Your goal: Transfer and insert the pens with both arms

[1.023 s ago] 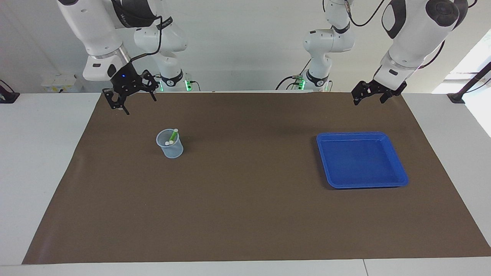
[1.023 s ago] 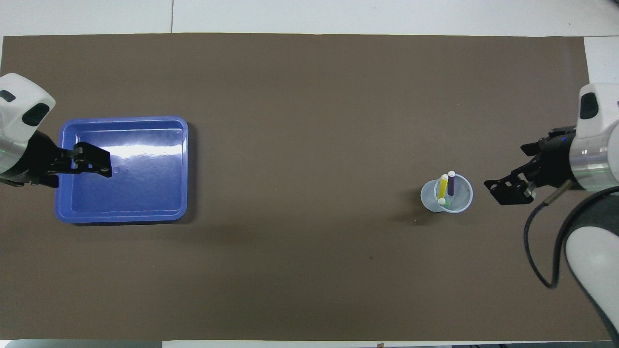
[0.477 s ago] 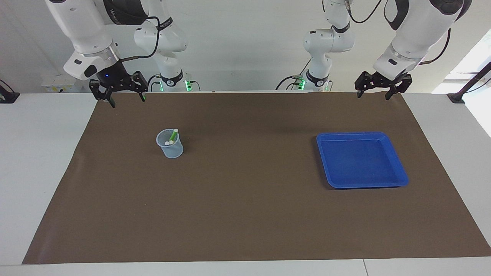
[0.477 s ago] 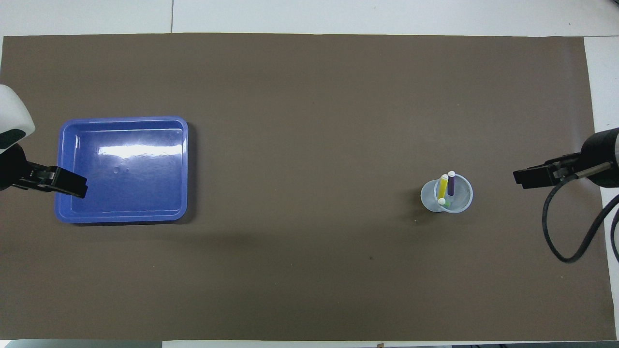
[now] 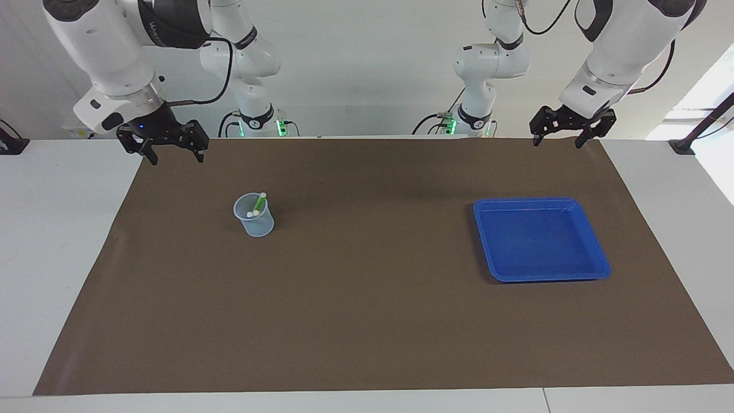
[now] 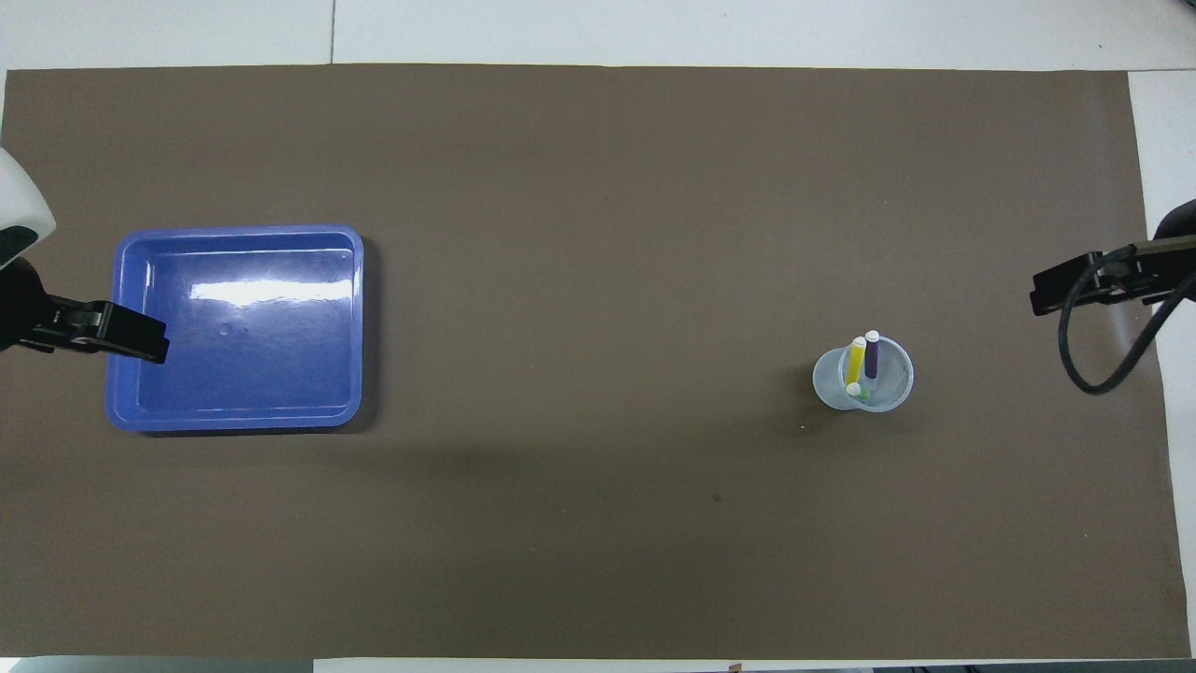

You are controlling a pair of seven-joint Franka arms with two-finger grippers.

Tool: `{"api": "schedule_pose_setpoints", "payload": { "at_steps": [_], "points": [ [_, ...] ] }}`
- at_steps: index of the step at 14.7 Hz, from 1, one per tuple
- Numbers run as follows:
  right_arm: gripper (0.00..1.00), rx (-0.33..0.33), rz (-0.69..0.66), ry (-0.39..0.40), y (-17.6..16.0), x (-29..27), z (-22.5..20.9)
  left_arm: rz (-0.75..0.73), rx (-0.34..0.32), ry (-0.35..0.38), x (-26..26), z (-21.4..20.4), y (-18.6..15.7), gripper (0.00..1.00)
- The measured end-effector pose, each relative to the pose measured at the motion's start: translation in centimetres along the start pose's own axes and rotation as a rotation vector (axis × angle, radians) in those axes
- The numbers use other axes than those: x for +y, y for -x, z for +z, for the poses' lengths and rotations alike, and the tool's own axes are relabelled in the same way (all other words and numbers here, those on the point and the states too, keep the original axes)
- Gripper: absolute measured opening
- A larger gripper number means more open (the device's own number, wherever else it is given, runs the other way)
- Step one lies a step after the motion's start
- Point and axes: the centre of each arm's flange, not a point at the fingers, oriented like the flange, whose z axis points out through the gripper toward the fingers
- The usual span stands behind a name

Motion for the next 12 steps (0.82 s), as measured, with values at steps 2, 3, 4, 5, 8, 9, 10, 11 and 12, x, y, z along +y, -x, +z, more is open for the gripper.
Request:
{"api": "schedule_pose_setpoints", "payload": {
  "at_steps": [2, 3, 4, 5, 8, 9, 10, 11, 12],
  "points": [
    [1.00, 0.000, -0.011, 0.001, -0.07, -0.92, -0.19, -0.021, 0.002, 0.007, 0.06, -0.10, -0.14, 1.00],
    [1.00, 0.002, -0.011, 0.002, -0.09, -1.29, -0.25, -0.026, 0.001, 0.008, 0.05, -0.03, -0.19, 1.00],
    [1.00, 0.003, -0.009, 0.002, -0.10, -1.36, -0.30, -0.028, 0.000, 0.008, 0.04, 0.02, -0.23, 1.00],
    [1.00, 0.004, -0.006, 0.002, -0.08, -1.19, -0.38, -0.030, -0.001, 0.008, 0.02, 0.06, -0.26, 1.00],
    [1.00, 0.007, 0.012, 0.001, -0.02, -0.38, -0.57, -0.034, -0.001, 0.008, -0.01, 0.05, -0.28, 1.00],
    [1.00, 0.009, 0.022, 0.001, -0.02, -0.37, -0.63, -0.035, -0.001, 0.008, -0.03, 0.00, -0.26, 1.00],
    [1.00, 0.010, 0.028, 0.001, -0.02, -0.45, -0.67, -0.037, -0.001, 0.008, -0.10, -0.07, -0.23, 1.00],
    [1.00, 0.011, 0.031, 0.001, -0.03, -0.55, -0.71, -0.040, -0.002, 0.009, -0.24, -0.14, -0.19, 1.00],
    [1.00, 0.011, 0.035, 0.001, -0.03, -0.60, -0.73, -0.043, -0.003, 0.009, -0.38, -0.16, -0.16, 1.00]
  ]
}}
